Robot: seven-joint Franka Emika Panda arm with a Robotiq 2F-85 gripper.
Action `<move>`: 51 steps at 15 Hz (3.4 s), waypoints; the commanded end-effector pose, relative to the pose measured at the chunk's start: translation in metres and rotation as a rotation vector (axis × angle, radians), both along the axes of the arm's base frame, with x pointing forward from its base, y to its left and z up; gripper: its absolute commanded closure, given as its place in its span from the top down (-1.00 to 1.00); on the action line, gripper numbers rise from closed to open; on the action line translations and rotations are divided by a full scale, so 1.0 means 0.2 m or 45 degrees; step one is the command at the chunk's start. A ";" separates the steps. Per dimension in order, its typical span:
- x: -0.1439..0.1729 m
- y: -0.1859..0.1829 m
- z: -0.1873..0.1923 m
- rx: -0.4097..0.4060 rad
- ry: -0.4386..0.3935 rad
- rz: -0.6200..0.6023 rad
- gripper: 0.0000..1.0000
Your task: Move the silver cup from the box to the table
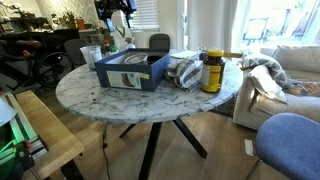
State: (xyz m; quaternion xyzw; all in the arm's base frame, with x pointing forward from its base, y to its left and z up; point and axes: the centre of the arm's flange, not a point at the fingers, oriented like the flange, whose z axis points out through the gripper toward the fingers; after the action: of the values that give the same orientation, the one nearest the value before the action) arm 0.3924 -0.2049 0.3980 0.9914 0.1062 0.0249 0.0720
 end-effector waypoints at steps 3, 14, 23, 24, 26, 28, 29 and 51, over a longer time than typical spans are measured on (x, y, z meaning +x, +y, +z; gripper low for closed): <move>0.09 0.06 -0.19 0.072 0.104 -0.005 1.00; 0.32 0.20 -0.43 0.032 0.128 0.016 1.00; 0.45 0.35 -0.66 -0.008 0.246 -0.018 -0.06; 0.45 0.35 -0.66 -0.013 0.254 -0.023 -0.20; 0.45 0.34 -0.66 -0.027 0.266 -0.040 -0.51; 0.45 0.34 -0.66 -0.044 0.277 -0.054 -0.82; 0.44 0.34 -0.65 -0.055 0.280 -0.059 -0.96; 0.12 1.48 -0.01 -0.309 0.561 0.962 -0.98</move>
State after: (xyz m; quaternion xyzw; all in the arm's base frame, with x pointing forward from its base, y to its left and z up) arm 0.4076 0.0746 0.4220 0.8748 0.4241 -0.1762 0.1542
